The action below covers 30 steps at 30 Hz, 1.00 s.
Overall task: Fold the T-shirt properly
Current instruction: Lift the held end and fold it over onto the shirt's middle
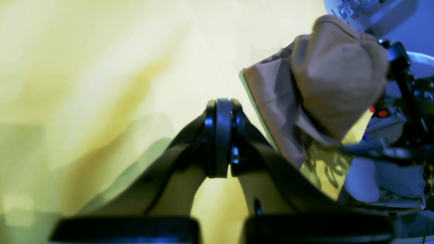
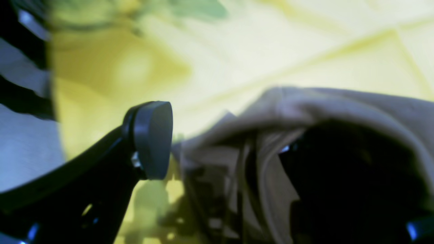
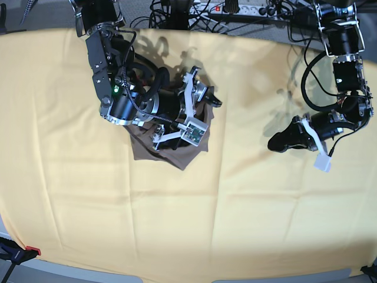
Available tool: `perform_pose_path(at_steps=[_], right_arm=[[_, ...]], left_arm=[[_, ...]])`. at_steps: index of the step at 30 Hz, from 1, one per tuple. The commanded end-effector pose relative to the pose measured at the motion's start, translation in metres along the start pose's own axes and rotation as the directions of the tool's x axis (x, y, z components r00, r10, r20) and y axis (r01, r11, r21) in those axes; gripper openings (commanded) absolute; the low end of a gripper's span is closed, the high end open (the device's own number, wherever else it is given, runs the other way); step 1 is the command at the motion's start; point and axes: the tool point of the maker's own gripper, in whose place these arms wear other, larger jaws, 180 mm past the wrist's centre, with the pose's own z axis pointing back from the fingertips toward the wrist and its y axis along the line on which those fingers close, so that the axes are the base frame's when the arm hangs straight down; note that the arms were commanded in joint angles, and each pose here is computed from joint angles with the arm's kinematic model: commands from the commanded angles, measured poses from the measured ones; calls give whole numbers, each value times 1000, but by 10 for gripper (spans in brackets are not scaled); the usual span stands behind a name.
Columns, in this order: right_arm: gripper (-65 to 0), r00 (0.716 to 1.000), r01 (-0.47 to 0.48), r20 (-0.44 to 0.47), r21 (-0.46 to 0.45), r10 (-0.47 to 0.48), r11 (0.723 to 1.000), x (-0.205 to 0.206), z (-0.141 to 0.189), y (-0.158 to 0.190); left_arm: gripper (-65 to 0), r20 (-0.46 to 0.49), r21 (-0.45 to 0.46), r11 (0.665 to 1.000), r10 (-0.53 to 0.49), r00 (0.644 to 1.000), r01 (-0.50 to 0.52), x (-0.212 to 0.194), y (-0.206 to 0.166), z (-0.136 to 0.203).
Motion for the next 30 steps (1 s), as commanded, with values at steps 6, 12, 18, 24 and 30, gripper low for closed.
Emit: perform_pose_path(at_steps=[6,12,18,24,30], right_arm=[[-200,992,-23,121,27,19,999,32,9,6],[-201,996,-59,65,1,59,998,21,6,3],[-202,995,-54,80,-39,57,998,25,13,-8],[-202,983,-70,162,-104,87,992,48,38,-16],[-202,991,22,136,-263,15,964,28,66,-57]], left_arm=[[-650,51,-11,999,-37,998,38,20,-4,5],[-650,44,-3,999,-40,998,40,19,-3,5],[-650,46,-6,999,-39,998,39,19,-3,5],[-650,43,-3,999,-42,998,43,19,-3,5],[-650,41,-6,998,-57,998,58,18,-3,5]])
